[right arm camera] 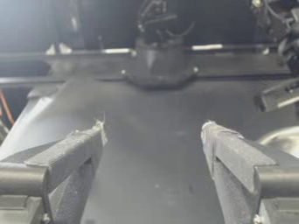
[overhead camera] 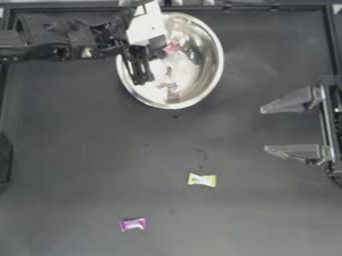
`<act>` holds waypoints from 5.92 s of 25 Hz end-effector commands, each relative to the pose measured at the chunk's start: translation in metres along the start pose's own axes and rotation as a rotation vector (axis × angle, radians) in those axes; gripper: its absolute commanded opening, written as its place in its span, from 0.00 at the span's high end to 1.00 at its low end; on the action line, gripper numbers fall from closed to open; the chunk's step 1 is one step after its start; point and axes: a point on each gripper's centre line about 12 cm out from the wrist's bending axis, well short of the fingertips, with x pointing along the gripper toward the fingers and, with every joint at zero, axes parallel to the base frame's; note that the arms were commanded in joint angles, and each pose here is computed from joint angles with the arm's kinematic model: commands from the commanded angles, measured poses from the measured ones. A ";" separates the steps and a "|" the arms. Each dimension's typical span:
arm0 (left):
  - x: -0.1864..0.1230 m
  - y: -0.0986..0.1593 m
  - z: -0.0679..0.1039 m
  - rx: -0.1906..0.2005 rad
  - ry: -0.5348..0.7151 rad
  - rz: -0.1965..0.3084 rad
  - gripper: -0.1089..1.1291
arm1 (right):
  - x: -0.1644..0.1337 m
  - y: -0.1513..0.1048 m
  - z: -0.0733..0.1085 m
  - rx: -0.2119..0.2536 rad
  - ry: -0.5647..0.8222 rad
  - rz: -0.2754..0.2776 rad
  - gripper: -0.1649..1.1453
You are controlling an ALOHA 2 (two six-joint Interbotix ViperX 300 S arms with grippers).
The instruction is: Put candies in bowl
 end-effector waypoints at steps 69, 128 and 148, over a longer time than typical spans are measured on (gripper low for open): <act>-0.251 -0.135 -0.066 -0.058 -0.629 -0.384 0.15 | 0.081 0.001 -0.006 0.068 0.686 -0.007 0.13; -0.251 -0.131 -0.074 -0.114 -0.616 -0.384 0.15 | 0.184 0.039 -0.151 -0.032 1.207 -0.065 0.54; -0.250 -0.131 -0.075 -0.117 -0.611 -0.386 0.15 | 0.149 0.028 -0.049 -0.007 0.724 -0.011 0.72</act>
